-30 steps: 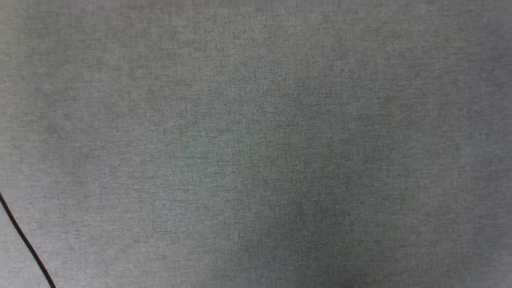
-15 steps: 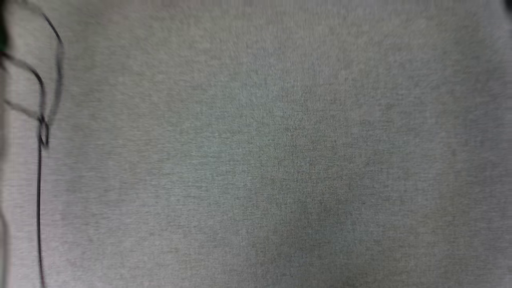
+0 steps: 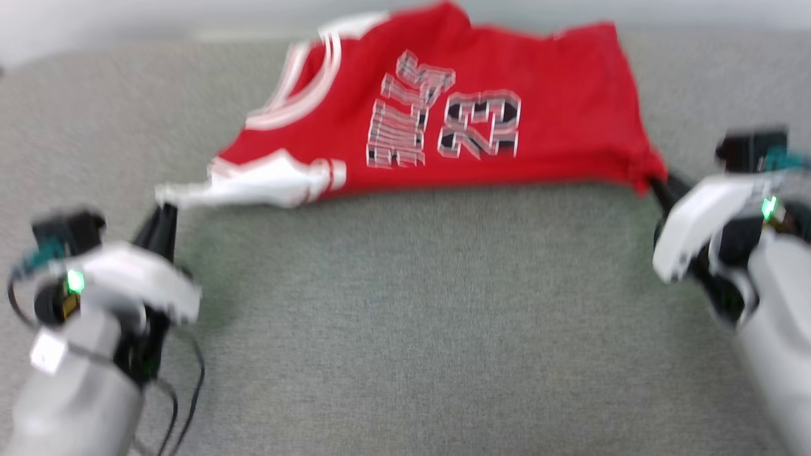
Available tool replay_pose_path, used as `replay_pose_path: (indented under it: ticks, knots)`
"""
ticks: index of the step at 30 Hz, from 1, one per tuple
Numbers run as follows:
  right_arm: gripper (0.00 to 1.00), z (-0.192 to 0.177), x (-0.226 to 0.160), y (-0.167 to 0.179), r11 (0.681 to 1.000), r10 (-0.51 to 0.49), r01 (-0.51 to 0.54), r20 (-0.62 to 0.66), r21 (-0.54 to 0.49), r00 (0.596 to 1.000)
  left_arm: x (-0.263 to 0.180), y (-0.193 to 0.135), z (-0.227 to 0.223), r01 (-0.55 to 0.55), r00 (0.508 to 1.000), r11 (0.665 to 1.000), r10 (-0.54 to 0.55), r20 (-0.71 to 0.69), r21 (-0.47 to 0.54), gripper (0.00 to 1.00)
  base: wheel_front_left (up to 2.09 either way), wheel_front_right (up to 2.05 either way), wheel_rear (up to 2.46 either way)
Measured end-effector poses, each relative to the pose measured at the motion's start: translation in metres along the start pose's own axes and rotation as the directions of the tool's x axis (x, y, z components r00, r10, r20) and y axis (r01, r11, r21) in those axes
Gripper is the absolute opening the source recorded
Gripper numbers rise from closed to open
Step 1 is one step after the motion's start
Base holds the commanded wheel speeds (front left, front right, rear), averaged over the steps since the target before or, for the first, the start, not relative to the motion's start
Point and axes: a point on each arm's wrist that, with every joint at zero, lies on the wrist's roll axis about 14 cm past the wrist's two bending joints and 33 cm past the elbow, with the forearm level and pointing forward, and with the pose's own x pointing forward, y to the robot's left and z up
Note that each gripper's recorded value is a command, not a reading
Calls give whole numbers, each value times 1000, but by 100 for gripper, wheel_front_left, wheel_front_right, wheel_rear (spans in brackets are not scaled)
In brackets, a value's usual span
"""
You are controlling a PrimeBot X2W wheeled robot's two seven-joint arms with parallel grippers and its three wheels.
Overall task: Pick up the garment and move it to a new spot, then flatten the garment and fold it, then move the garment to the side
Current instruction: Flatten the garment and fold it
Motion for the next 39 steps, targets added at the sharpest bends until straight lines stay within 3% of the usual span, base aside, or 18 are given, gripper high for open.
replay_pose_path:
  ticks: [13,22,29,33,39]
  knots:
    - [0,-53,-98,5,999,-9,11,-47,47,999,-122,19,-23,-134,991,989,133,-23,-65,0,0,0,0]
    - [0,-90,-143,13,995,-20,29,-102,91,995,-184,22,-33,-215,975,970,206,-87,-110,0,0,0,0]
    - [0,-90,-146,18,993,-24,39,-135,108,991,-177,13,-7,-173,984,980,170,-45,-99,0,0,0,0]
    - [0,-91,-137,22,996,-20,37,-188,85,982,-147,-1,15,-109,994,990,110,4,-92,0,0,0,0]
    - [0,-80,-109,25,999,-11,21,-209,46,978,-100,-19,13,-35,999,996,33,-23,-79,0,0,0,0]
